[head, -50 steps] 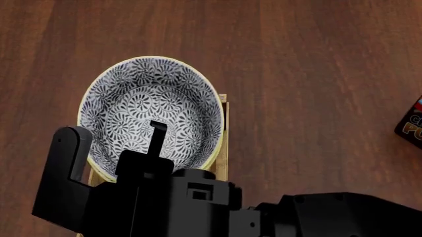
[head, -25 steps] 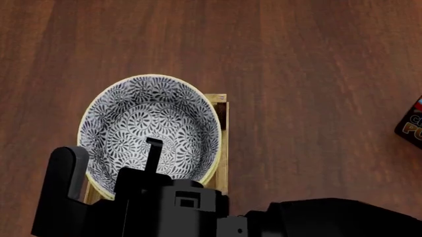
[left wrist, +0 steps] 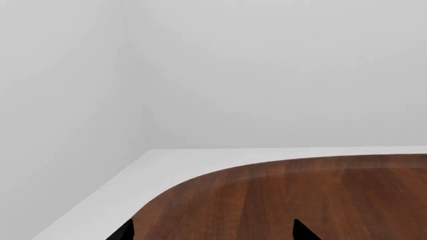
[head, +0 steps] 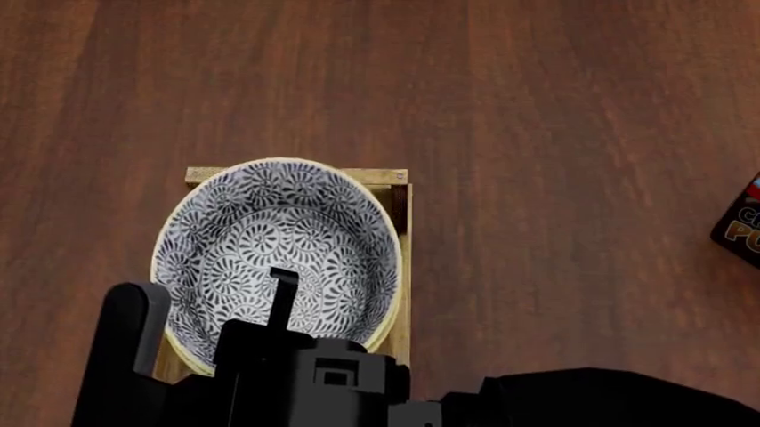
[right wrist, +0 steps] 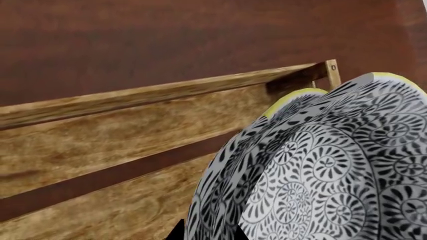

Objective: Stack the left bowl on the right bowl and place them in the tray.

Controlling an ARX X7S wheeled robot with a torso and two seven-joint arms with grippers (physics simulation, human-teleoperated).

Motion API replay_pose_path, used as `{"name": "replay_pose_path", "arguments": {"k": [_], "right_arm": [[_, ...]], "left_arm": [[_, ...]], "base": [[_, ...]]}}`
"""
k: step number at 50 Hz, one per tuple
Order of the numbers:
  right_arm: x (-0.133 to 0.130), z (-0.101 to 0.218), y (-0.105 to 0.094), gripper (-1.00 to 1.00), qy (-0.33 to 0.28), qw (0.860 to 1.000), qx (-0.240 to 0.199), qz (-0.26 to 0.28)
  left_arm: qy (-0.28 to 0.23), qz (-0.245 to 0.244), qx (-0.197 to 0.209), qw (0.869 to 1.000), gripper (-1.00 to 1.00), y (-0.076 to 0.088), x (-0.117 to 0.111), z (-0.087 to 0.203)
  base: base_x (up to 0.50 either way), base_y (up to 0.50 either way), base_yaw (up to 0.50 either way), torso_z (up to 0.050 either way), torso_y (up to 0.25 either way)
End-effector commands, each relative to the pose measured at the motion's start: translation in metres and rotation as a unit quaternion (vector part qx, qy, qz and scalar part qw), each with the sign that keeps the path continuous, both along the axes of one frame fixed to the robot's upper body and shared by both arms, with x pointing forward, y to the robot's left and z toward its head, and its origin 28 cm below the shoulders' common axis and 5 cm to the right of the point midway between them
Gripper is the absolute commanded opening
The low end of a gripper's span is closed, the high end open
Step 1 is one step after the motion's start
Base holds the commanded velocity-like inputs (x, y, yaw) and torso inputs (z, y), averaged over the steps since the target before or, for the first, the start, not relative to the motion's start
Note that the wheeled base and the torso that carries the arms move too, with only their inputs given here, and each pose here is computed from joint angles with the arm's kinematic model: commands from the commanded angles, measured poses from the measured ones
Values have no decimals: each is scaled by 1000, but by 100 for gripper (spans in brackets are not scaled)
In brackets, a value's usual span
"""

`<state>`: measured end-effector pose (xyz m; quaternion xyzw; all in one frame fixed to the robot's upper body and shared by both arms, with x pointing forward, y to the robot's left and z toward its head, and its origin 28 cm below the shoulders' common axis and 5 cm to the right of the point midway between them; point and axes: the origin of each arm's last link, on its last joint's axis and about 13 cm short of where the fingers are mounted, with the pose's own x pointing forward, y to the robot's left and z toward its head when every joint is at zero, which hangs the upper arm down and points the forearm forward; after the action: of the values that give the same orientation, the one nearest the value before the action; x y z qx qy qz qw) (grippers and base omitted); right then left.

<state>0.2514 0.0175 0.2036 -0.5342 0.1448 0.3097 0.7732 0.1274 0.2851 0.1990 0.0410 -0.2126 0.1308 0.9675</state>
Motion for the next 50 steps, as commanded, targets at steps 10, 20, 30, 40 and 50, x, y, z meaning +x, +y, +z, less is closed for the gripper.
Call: {"name": "replay_pose_path", "arguments": {"k": [10,20,30,40,50], "right_arm": [[4,-8,0,-100,-10,1000,-1,-8],[4,-14,0,-100,-5,1000,-4,-8],[3,-17,2,-100,0,1000,-7,-3],[2,-20,2,-100,7,1000,-11,-2],[2,-24,3,-100,14,1000,-16,-1]], "left_arm": [[0,0,1,1000,100,0,0,0],[0,0,1,1000,100,0,0,0],[-1,1,-1,1000,100,1,-1,0],[-1,0,-1,1000,100,0,-1,0],[-1,-1,-1,1000,100,0,0,0]], "base": [[0,0,0,0,1],[0,0,0,1,1],[0,0,0,0,1],[0,0,0,0,0],[0,0,0,0,1]]}}
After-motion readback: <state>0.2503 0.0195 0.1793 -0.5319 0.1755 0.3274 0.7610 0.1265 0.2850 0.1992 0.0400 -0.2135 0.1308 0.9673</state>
